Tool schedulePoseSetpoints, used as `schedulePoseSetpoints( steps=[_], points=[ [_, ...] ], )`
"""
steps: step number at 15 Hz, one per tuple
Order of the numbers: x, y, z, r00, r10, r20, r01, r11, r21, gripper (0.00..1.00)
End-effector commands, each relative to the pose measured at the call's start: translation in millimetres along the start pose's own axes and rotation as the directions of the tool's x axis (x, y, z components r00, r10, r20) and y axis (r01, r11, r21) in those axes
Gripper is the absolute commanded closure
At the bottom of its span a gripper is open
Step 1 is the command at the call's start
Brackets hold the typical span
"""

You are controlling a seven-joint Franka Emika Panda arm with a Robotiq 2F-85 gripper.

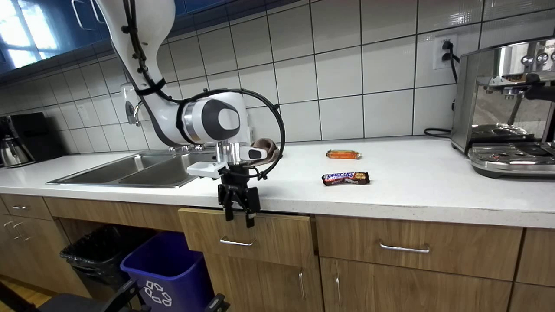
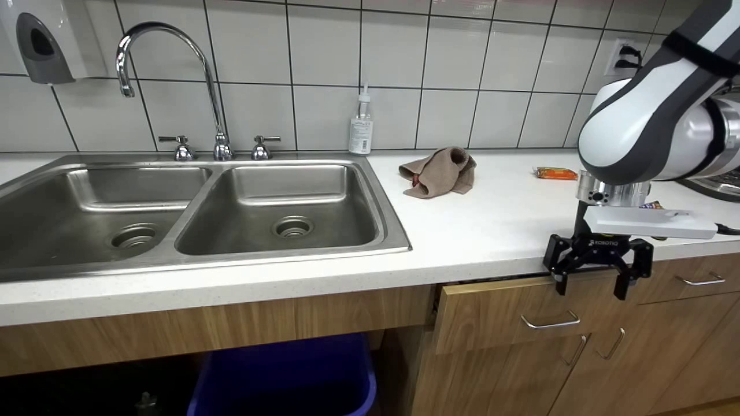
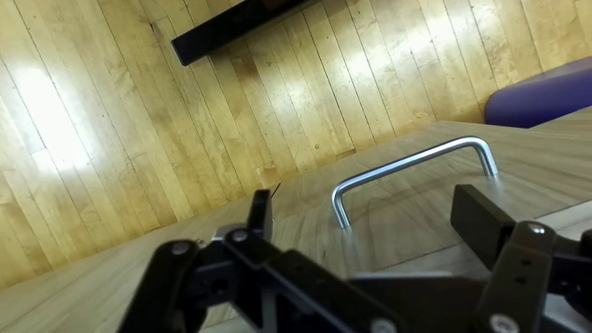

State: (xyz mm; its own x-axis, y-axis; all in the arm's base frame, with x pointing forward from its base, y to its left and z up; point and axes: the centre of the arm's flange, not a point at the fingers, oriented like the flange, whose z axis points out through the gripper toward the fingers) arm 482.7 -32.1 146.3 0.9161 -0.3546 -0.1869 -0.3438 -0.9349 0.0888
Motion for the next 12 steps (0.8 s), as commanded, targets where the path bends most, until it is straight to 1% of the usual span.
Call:
schedulePoseSetpoints(
  steps=[1, 12],
  points=[
    [-13, 7, -27, 0.999, 0.027, -0.019, -0.027, 0.999, 0.024, 0.0],
    [-33, 19, -70, 0.997, 0.026, -0.073, -0.021, 0.997, 0.068, 0.0]
  ],
)
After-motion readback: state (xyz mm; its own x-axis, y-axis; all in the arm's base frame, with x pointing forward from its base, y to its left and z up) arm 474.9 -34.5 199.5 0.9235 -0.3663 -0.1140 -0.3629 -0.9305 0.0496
